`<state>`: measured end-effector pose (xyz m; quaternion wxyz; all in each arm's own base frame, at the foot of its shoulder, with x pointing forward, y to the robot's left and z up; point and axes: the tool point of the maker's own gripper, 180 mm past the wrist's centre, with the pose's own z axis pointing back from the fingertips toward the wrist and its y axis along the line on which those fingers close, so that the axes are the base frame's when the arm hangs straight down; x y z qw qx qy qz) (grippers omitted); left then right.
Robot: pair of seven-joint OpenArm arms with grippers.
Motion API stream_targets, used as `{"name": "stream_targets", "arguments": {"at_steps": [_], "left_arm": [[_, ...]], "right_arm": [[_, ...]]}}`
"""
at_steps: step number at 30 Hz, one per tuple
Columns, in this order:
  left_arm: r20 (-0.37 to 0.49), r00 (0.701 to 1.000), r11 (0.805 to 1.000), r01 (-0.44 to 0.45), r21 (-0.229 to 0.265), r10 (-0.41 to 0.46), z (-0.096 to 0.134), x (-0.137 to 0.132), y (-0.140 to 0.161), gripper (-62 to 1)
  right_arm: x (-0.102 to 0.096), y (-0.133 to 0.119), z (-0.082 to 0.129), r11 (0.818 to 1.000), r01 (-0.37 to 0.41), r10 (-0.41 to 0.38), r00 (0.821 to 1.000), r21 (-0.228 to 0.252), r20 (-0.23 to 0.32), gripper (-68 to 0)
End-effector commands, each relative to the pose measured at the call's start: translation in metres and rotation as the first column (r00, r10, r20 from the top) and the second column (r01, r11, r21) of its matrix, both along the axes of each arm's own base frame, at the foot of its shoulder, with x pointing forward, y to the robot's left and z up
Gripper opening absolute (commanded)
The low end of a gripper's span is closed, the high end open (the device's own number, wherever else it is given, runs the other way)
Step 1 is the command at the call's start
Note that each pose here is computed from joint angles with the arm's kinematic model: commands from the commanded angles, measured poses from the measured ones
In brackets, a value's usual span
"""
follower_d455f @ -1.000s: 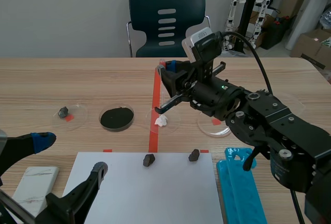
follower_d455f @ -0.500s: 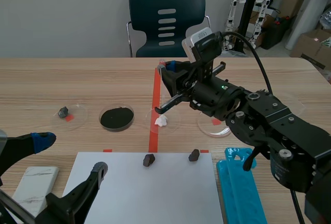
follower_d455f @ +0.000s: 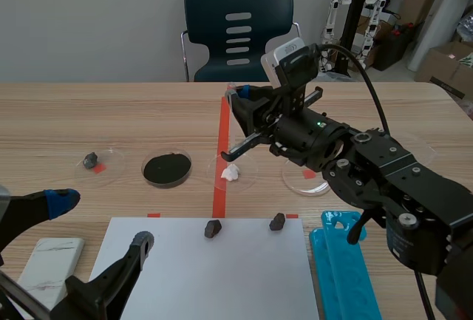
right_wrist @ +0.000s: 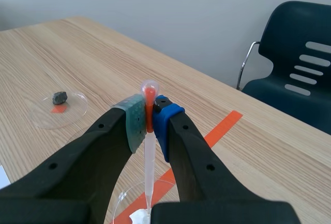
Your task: Squeeze the dropper onto the mineral
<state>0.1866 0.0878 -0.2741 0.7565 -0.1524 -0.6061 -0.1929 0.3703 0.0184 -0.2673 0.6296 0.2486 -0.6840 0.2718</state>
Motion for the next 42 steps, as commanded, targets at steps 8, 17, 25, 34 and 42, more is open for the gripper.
{"name": "stream_targets", "arguments": {"at_steps": [8,17,25,34,42], "left_arm": [[0.033,0.999,1.000,0.000,-0.019,0.000,0.0112,0.0029,-0.0021,-0.7],[0.033,0.999,1.000,0.000,-0.019,0.000,0.0112,0.0029,-0.0021,-0.7],[0.033,0.999,1.000,0.000,-0.019,0.000,0.0112,0.0029,-0.0021,-0.7],[0.033,0.999,1.000,0.000,-0.019,0.000,0.0112,0.0029,-0.0021,-0.7],[0.033,0.999,1.000,0.000,-0.019,0.000,0.0112,0.0029,-0.0021,-0.7]], "right_arm": [[0.0109,-0.0046,0.0186,0.999,0.043,-0.045,0.997,0.023,0.060,-66.4],[0.0108,-0.0046,0.0192,0.999,0.042,-0.044,0.997,0.026,0.062,-66.4],[0.0108,-0.0046,0.0192,0.999,0.043,-0.044,0.997,0.026,0.062,-66.4],[0.0108,-0.0045,0.0192,0.999,0.042,-0.044,0.997,0.026,0.062,-66.4],[0.0108,-0.0045,0.0192,0.999,0.042,-0.044,0.997,0.026,0.062,-66.4]]}}
